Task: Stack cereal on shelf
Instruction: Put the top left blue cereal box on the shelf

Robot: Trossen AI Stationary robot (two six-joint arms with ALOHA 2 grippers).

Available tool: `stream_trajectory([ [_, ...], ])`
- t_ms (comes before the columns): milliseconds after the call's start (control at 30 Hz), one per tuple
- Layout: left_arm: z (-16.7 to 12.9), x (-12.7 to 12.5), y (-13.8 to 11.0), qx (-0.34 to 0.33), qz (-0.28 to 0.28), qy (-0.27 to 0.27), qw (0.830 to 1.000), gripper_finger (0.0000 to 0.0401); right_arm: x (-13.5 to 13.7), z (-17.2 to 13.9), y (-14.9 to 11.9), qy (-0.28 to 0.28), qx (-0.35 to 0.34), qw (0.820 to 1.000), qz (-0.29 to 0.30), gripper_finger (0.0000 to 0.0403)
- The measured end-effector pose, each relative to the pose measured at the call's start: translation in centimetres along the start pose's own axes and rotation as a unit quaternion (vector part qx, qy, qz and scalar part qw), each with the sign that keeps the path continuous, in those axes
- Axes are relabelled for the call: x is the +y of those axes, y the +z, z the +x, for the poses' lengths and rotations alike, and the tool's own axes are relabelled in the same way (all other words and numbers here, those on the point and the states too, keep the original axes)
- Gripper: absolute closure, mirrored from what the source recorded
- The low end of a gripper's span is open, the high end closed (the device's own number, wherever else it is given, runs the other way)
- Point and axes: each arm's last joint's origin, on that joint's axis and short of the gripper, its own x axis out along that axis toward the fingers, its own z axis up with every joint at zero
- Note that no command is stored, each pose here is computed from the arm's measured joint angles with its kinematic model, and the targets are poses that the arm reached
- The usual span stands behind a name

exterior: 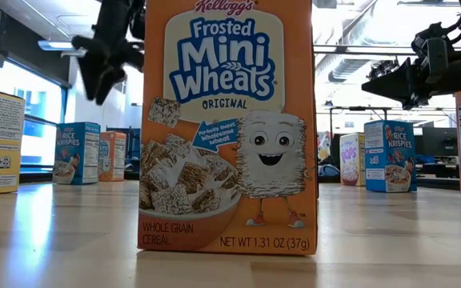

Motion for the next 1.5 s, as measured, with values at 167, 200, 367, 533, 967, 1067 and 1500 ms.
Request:
stream_trajectory([
  [167, 2.2, -0.8, -0.1, 0.027, 0.023, 0.043, 0.998, 0.0148, 0.0, 0.0, 0.0, 0.0, 0.0, 1.0, 0.0, 0.0389],
  [200, 2.4, -1.0, -0.2, 0.025, 0.024, 0.047, 0.998, 0.0148, 0.0, 0.0, 0.0, 0.0, 0.0, 1.0, 0.0, 0.0389],
  [367, 3.5, -1.3, -0.1, 0.008, 0.02, 0.071, 0.997, 0.0148, 0.0, 0.0, 0.0, 0.0, 0.0, 1.0, 0.0, 0.0389],
  [533, 4.2, -1.3, 0.0, 0.007, 0.027, 0.077, 0.997, 0.0148, 0.0, 0.0, 0.0, 0.0, 0.0, 1.0, 0.0, 0.0389],
  [967, 6.3, -1.6, -0.6, 0.039, 0.028, 0.058, 0.997, 0.0175, 0.0, 0.0, 0.0, 0.0, 0.0, 1.0, 0.0, 0.0389],
  [1067, 6.4, -1.4, -0.8, 0.037, 0.014, 0.048, 0.998, 0.0205, 0.0, 0.0, 0.0, 0.0, 0.0, 1.0, 0.0, 0.0389],
  [1500, 0.6, 1.6, -0.9, -0.075, -0.121, -0.031, 0.989, 0.0263, 0.0, 0.0, 0.0, 0.0, 0.0, 1.0, 0.0, 0.0389],
])
